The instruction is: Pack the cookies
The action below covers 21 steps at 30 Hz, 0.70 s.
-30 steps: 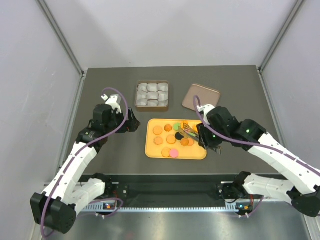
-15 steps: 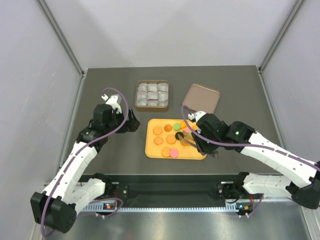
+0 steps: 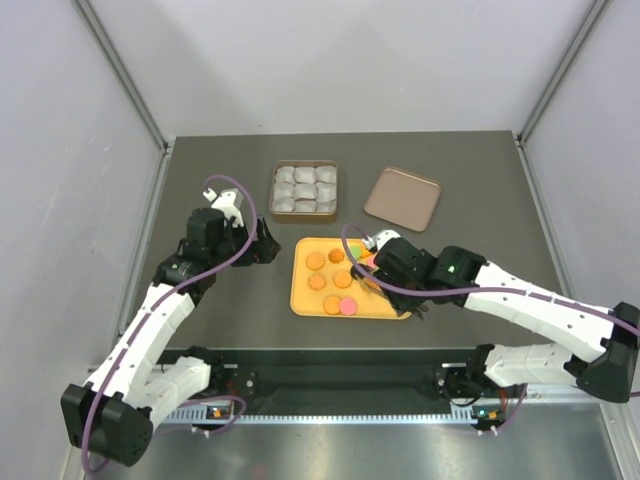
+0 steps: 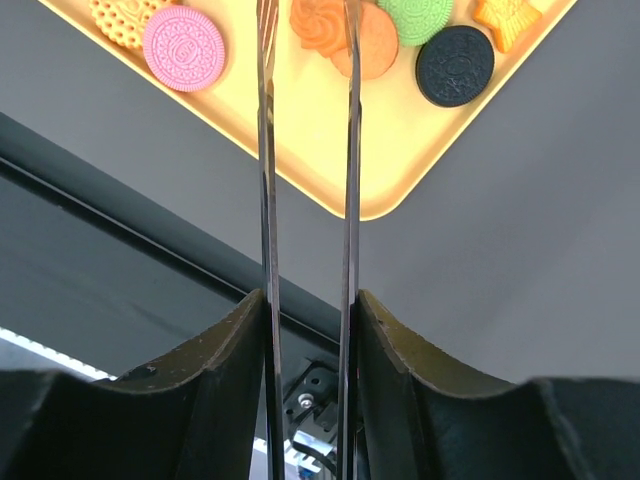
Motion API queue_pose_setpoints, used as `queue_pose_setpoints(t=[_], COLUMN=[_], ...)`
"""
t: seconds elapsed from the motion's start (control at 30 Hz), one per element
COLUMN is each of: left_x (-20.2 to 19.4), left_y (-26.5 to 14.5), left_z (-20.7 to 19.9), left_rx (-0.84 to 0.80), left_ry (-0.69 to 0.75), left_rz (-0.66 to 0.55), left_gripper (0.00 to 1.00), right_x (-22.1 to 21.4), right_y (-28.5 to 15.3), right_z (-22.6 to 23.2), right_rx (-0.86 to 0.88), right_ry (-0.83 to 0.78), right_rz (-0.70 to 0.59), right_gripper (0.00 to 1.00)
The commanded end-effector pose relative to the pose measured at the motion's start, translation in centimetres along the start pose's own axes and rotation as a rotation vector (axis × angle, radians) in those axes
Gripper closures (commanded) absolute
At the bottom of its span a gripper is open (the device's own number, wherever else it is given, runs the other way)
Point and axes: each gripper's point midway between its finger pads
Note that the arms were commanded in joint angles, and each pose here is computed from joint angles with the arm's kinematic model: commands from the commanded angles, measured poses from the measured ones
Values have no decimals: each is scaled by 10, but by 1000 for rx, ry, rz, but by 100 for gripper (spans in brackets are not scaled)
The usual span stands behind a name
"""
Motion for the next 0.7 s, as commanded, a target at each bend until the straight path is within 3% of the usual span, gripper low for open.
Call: queue_pose_setpoints(t=[0.0, 0.67], left_x=[5, 4], left_y=[0, 0], left_z=[-2, -2], left_rx=[-9, -10], left_ry=[19, 19], left_rz=[-16, -12], left_gripper=[5, 5], right_x=[6, 8], right_y=[-6, -3], right_z=[1, 6], right_rx=[-29, -74], right_ry=[-7, -61], right_rz=[-24, -16], right_gripper=[60, 55])
Point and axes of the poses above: each gripper's point midway between its finger pads, its own y axis out along the fingers, its own z axis along the line the jaws close on, x = y × z, and after that the axes turned 2 degrees about -y, right-handed
